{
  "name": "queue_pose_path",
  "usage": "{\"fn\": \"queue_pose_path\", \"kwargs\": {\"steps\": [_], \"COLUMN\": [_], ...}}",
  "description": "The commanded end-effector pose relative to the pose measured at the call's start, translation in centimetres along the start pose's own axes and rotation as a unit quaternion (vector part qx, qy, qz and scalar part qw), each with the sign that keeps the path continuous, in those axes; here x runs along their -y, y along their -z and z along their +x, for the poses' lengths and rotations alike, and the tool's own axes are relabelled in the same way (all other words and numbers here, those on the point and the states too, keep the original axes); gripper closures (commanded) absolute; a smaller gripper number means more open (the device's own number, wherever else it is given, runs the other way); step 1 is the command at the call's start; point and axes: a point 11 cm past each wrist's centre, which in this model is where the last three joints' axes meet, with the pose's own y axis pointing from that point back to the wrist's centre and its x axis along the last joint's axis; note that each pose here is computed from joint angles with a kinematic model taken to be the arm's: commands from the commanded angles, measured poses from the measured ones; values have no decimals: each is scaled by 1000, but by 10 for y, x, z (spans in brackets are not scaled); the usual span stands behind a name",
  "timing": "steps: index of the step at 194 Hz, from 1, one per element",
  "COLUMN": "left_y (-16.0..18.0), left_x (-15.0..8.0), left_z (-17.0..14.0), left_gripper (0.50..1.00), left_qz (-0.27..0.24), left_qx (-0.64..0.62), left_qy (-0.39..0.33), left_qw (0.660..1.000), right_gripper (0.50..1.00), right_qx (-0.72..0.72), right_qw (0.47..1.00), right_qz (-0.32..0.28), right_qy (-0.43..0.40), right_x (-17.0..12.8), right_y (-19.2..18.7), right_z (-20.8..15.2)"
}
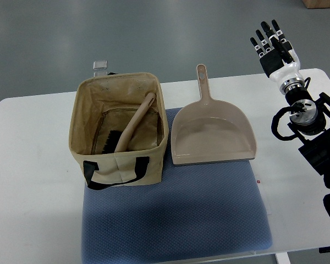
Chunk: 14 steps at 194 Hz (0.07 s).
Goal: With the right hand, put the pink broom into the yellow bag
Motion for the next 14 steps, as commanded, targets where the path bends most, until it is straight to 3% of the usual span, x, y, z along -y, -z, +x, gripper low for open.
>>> {"fn": "queue_pose_path", "kwargs": {"steps": [1, 14], "left_y": [0, 0], "left_x": [0, 0], "left_z": [0, 0], "left_gripper": [500, 500], "left_qz": [0, 0], "left_qx": [0, 0], "left_qy": [0, 1], "left_qw": [1000, 1000], "right_gripper": [560, 560], "right_qx": [-1, -1], "right_qw": [1000, 1000], "right_qz": [1, 5], "right_qy": [-4, -8], "right_x": [0, -1], "right_y": [0, 0], "right_z": [2, 5]}}
